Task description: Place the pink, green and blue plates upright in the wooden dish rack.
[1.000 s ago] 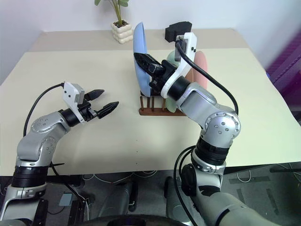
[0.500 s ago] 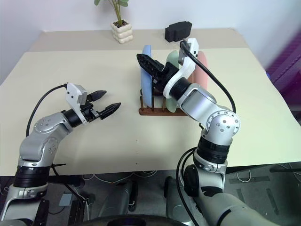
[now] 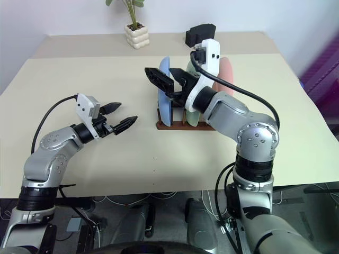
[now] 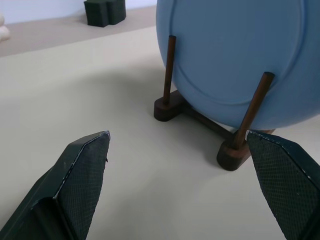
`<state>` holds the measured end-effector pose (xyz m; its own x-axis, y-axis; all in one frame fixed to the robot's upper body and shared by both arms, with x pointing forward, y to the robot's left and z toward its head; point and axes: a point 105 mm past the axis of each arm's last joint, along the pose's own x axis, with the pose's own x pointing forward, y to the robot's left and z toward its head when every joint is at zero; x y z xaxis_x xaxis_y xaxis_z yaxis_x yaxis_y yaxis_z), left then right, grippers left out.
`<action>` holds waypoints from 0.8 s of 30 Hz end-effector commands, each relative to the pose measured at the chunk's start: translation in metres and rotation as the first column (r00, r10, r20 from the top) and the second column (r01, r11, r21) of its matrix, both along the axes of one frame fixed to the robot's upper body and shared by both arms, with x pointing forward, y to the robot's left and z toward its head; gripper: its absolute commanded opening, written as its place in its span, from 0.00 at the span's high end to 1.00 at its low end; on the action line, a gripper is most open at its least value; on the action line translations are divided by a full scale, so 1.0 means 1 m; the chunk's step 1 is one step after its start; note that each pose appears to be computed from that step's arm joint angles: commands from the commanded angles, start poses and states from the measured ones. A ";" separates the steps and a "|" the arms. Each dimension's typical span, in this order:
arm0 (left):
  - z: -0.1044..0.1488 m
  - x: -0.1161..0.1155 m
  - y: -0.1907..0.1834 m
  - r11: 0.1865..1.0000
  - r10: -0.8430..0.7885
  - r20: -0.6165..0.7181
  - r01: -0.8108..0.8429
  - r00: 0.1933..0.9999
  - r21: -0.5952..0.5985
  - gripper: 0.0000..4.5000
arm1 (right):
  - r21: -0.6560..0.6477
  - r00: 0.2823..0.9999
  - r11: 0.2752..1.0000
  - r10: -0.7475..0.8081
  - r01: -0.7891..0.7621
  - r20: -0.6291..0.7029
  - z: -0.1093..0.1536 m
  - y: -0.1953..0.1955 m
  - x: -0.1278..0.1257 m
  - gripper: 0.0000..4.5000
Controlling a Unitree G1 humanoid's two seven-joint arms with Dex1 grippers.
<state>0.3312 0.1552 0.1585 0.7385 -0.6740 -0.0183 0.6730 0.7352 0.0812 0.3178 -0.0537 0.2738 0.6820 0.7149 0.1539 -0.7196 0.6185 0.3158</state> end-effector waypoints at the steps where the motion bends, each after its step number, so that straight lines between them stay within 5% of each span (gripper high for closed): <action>1: 0.011 -0.002 -0.004 1.000 -0.016 0.053 0.016 0.998 -0.002 0.00 | -0.053 0.980 0.999 0.009 0.002 0.200 0.031 0.000 -0.013 0.01; 7: 0.008 0.001 -0.006 1.000 -0.013 0.050 0.013 0.999 -0.002 0.00 | -0.225 0.842 0.959 -0.026 0.174 0.539 0.065 -0.041 -0.033 0.01; 14: -0.002 0.006 -0.008 1.000 -0.008 0.037 0.008 0.999 -0.002 0.00 | -0.209 0.768 0.830 -0.342 0.518 0.542 0.052 -0.164 -0.030 0.01; 18: -0.009 0.013 -0.011 1.000 0.000 0.030 0.000 1.000 0.001 0.00 | -0.242 0.745 0.740 -0.482 0.628 0.460 0.012 -0.220 -0.038 0.01; 24: -0.026 0.023 -0.003 0.998 0.052 0.019 -0.053 0.998 0.035 0.00 | -0.324 0.797 0.731 -0.516 0.600 0.314 -0.065 -0.236 -0.048 0.01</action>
